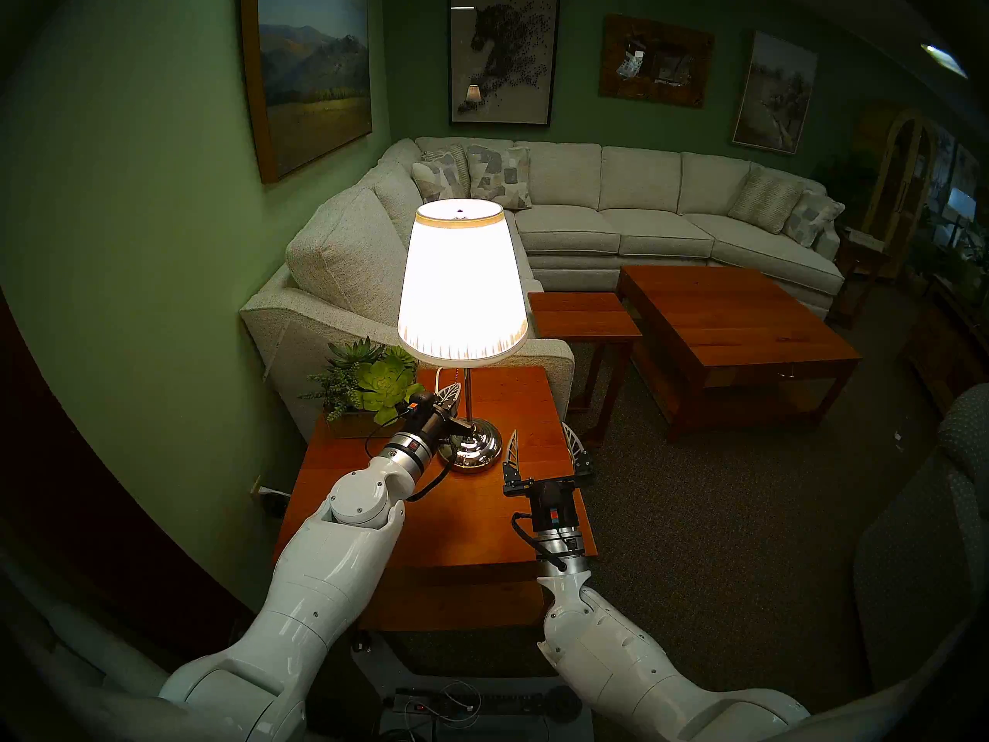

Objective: Pull on string to turn on lamp

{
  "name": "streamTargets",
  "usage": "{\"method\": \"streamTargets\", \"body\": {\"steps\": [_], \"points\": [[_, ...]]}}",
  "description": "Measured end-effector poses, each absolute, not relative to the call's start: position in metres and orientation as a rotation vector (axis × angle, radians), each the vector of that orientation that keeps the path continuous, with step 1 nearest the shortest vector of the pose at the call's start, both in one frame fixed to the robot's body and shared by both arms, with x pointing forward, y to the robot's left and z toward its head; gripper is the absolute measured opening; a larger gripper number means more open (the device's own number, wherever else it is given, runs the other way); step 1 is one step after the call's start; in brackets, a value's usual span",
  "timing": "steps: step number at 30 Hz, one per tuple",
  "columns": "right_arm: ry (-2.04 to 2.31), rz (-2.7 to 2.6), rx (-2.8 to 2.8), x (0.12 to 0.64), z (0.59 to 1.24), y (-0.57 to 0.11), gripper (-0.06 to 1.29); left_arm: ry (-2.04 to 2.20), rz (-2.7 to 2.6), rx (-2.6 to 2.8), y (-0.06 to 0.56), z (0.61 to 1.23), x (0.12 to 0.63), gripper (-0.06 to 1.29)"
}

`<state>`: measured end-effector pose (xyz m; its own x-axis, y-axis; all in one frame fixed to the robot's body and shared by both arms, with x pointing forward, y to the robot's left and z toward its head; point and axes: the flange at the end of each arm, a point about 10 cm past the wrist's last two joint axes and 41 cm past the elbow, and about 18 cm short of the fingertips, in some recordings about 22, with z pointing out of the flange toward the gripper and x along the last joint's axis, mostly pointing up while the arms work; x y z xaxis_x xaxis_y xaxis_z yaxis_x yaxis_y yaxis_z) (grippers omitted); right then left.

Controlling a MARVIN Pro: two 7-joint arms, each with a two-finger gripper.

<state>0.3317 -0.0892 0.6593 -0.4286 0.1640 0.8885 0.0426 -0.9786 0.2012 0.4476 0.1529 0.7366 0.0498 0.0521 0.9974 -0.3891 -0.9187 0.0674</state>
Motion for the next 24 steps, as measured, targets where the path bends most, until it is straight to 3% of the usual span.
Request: {"method": "streamTargets", "body": {"steps": [15,24], "points": [[0.299,2.579,1.638,0.332,0.659,-0.089,1.22,-0.369,1.919,2.035,0.162,0.743,0.432,0.0],[0.299,2.58,1.638,0.332,0.659,-0.089,1.22,-0.386,1.87,2.08,0.167,0.733,0.419,0.5]]}}
